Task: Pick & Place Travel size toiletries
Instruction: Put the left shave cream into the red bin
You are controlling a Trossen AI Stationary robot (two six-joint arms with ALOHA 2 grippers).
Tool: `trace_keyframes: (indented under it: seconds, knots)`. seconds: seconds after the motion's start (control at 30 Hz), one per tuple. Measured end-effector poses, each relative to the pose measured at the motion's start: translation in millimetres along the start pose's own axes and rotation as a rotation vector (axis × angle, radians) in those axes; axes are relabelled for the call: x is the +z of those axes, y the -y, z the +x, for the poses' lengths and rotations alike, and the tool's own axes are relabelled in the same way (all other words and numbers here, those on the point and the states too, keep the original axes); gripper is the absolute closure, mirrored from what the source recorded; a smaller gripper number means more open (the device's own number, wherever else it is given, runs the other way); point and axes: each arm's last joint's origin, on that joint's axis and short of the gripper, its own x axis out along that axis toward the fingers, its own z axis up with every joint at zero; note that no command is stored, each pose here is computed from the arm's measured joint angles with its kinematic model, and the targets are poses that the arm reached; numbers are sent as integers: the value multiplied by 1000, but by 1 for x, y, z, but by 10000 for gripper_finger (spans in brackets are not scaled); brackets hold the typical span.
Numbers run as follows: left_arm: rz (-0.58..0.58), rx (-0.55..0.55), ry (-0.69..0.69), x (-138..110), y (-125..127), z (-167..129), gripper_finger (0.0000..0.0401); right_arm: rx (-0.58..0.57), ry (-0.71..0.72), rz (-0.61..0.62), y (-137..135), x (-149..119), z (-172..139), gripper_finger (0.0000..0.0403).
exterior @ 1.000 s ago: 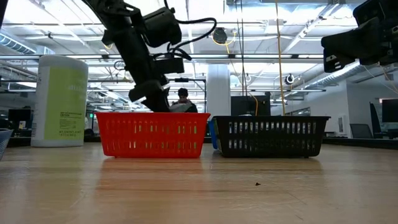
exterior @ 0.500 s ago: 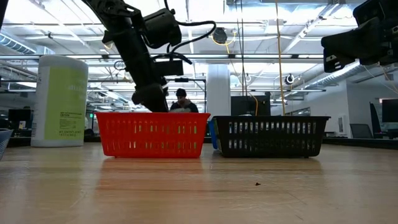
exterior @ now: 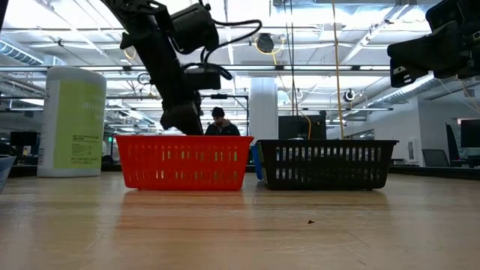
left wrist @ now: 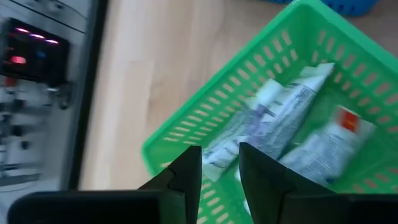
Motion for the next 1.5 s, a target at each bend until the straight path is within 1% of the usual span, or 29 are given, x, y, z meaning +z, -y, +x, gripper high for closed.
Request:
trace_keyframes:
  seconds: [0.13, 0.2, 0.3, 0.47, 0.57, 0.73, 0.87, 1.0, 1.07, 1.13, 1.33, 1.43, 1.5]
  knots:
    - [9, 62, 34, 4, 4, -15, 293, 0, -1, 0, 0, 0, 0, 403]
    - [-16, 80, 67, 7, 4, -26, 293, 0, 0, 0, 0, 0, 0, 403]
    - [-99, 83, 126, 10, 4, -44, 293, 0, 0, 0, 0, 0, 0, 403]
    - [-297, 35, 252, 13, 0, -83, 293, 0, -1, 0, 0, 0, 0, 403]
    - [-374, -46, 325, 13, -1, -106, 293, 0, 0, 0, 0, 0, 0, 403]
    - [-429, -215, 419, 11, -1, -136, 293, 0, 0, 0, 0, 0, 0, 403]
    - [-503, -408, 465, 9, 0, -156, 293, 0, 0, 0, 0, 0, 0, 403]
    - [-509, -625, 459, 6, 6, -170, 293, 0, 0, 0, 0, 0, 0, 403]
    - [-509, -689, 449, 6, 11, -174, 293, 0, 0, 0, 0, 0, 0, 403]
    - [-500, -708, 441, 5, 14, -175, 293, 0, 0, 0, 0, 0, 0, 403]
    - [-487, -714, 446, 5, 17, -177, 293, 0, 0, 0, 0, 0, 0, 403]
    - [-512, -705, 486, 9, 15, -178, 293, 0, 0, 0, 0, 0, 0, 403]
    - [-541, -740, 515, 12, 14, -181, 293, 0, 0, 0, 0, 0, 0, 403]
